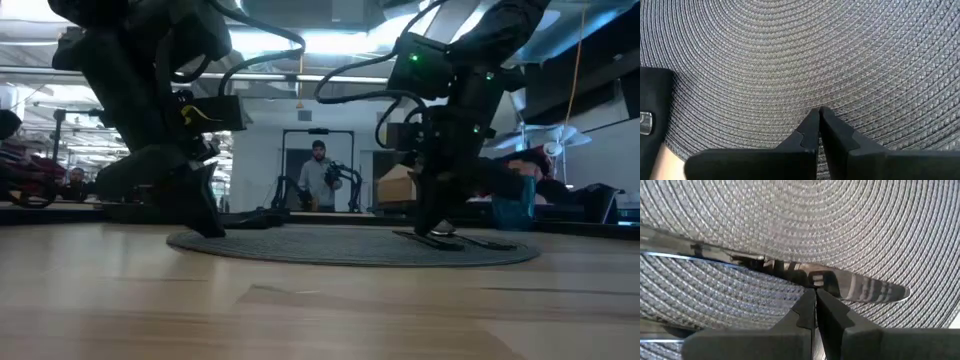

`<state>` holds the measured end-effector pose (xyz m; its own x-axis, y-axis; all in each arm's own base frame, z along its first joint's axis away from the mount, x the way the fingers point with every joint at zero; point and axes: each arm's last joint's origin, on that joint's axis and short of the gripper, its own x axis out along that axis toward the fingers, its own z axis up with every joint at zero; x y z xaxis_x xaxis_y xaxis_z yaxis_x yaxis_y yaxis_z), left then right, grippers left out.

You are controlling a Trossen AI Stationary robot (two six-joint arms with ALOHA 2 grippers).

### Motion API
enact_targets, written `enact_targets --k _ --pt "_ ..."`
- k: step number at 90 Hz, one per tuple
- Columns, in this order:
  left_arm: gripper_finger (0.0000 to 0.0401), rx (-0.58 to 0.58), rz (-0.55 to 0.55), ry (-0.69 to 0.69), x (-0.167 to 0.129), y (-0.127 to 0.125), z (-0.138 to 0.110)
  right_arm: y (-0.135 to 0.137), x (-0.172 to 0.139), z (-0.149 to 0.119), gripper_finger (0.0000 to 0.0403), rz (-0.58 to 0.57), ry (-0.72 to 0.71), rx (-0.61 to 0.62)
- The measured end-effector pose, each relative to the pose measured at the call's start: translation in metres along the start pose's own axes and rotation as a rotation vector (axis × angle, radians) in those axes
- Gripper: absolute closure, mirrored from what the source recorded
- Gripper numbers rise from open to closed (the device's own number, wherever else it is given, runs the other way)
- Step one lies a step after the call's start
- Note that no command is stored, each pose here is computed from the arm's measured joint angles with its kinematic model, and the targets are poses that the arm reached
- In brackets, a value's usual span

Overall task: Set table place
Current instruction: Put the black table knife on the gray tablemat to the left of the black spoon, then adjust the gray table mat

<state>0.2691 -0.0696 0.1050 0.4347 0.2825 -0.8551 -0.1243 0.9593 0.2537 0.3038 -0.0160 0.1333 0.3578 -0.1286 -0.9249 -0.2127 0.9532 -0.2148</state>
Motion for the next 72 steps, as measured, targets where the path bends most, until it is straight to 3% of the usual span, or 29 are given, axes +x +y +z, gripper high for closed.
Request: enact_targets --k 36,72 --pt "0.0401 0.009 -0.001 -0.001 0.0 -0.001 0.0 -0.003 -0.033 0.001 0.0403 0.001 -0.063 0.003" --pt "0.0401 0.042 -0.002 0.011 -0.005 -0.008 -0.005 0.006 -0.043 -0.017 0.0403 0.058 0.107 0.022"
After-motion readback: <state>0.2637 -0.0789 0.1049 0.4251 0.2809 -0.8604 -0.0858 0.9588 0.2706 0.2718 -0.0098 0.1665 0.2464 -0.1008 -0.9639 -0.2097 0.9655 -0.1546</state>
